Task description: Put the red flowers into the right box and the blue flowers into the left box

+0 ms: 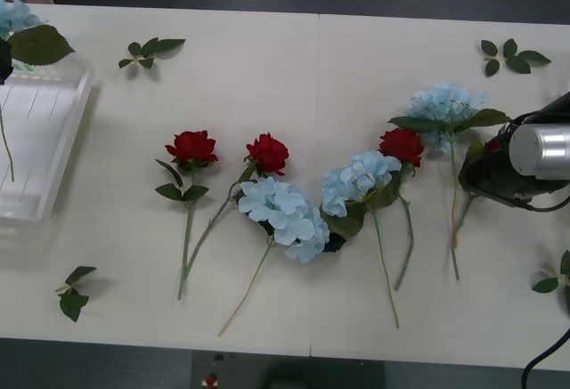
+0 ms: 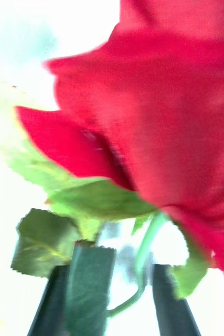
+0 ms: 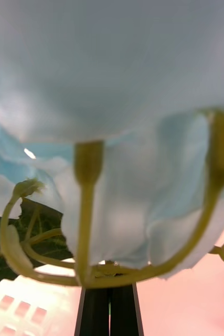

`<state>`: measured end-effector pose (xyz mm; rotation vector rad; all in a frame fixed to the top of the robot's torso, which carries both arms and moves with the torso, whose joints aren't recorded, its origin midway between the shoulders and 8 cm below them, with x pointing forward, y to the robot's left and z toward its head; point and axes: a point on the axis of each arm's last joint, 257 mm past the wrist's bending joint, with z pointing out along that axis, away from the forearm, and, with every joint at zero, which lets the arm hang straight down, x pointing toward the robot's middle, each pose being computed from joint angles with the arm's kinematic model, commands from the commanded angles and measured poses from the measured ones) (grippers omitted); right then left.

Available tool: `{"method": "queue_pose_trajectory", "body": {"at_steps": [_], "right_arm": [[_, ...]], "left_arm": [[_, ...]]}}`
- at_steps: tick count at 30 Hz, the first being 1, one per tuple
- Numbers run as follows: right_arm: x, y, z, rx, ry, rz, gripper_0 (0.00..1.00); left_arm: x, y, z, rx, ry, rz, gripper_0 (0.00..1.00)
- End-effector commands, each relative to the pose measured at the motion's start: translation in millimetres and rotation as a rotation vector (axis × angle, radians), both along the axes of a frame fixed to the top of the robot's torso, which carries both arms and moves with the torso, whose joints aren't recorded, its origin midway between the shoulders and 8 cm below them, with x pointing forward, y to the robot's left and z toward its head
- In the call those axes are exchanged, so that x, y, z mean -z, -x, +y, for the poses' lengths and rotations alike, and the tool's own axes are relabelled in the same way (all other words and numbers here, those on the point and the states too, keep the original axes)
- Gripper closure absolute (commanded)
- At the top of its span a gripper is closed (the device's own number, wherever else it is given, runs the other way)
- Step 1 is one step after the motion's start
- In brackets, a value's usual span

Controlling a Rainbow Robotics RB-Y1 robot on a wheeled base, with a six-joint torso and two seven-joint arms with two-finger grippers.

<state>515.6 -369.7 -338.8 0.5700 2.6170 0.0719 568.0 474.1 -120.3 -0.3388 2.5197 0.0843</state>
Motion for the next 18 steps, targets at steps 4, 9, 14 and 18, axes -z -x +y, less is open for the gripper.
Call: {"method": "queue_pose_trajectory", "body": {"at_steps": [4, 9, 14, 18], "right_arm": [[-7.7, -2.5, -5.3, -0.049, 0.042, -0.01, 1.0], [-33.7, -9.1, -13.7, -0.047, 0.061, -0.026, 1.0], [-70.2, -12.3, -33.8, -0.021, 0.085, -0.057, 1.0], [-102.8, -12.8, -61.3, 0.006, 0.14, -0.094, 1.0]], "left_arm": [[-7.0, -1.1, 68.4, -0.108, -0.068, -0.042, 1.0], [4.0, 3.4, 95.7, -0.163, -0.067, -0.048, 1.0], [11.5, 8.8, 112.1, -0.191, -0.074, -0.044, 1.0], [11.8, 10.0, 115.8, -0.189, -0.094, -0.039, 0.53]]}}
